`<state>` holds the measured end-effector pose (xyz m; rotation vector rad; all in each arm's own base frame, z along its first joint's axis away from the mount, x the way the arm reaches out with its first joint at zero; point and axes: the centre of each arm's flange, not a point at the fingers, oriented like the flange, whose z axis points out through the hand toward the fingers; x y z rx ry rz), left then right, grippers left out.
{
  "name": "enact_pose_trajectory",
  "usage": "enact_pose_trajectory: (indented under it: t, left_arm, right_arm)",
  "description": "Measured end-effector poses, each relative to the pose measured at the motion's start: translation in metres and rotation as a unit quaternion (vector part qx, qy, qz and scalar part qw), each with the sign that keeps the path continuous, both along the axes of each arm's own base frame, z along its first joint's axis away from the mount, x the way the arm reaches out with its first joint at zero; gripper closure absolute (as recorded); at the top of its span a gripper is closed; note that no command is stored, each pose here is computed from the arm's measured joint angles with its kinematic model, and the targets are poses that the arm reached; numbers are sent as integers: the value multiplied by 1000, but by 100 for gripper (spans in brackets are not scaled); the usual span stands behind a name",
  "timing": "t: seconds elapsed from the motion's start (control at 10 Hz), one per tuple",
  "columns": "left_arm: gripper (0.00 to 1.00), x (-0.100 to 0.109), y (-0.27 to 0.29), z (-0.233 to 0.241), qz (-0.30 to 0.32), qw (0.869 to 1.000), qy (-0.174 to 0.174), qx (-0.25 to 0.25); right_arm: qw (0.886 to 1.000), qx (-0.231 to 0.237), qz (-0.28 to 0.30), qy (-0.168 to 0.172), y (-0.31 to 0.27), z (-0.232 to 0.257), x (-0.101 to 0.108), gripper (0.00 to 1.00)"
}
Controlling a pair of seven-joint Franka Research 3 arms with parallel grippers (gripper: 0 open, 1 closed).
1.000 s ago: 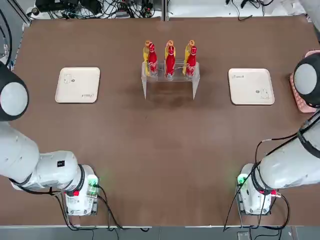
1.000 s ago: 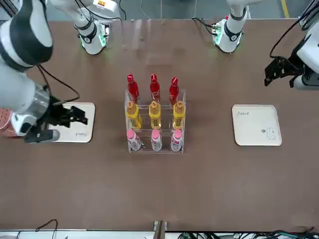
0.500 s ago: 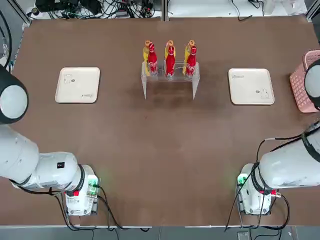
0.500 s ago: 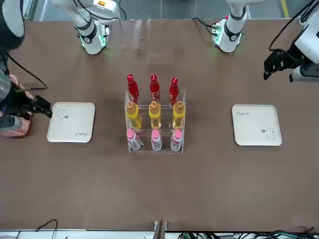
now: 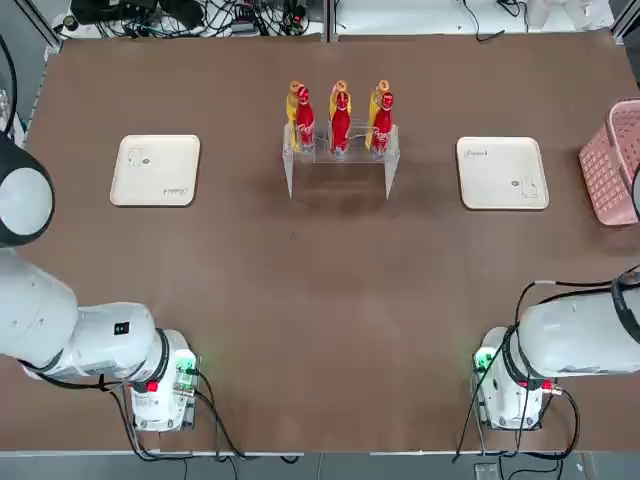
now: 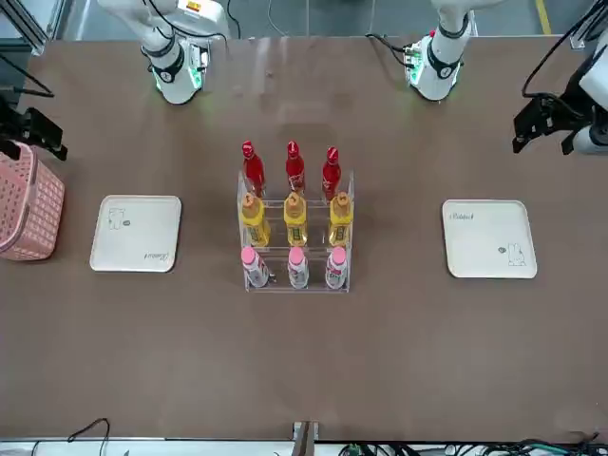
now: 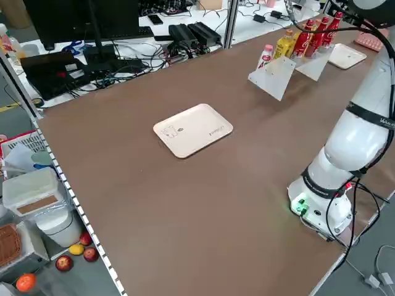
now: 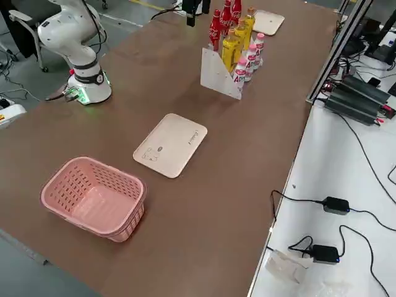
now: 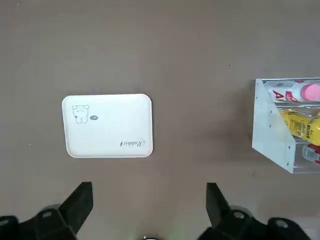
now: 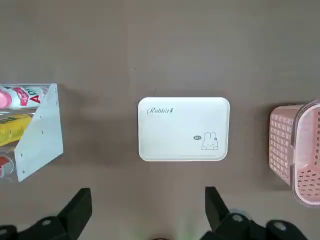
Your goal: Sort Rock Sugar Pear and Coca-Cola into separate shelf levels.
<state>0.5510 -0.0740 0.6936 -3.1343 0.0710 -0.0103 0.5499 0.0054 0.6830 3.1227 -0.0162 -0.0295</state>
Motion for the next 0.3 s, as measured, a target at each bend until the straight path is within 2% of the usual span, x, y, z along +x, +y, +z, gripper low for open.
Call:
enact_pose_trajectory:
  t: [0.3]
  left_arm:
    - [0, 0, 0, -1, 0, 1000, 1, 0]
  right_arm:
    - [1000, 0, -7, -9, -7, -11, 5, 0]
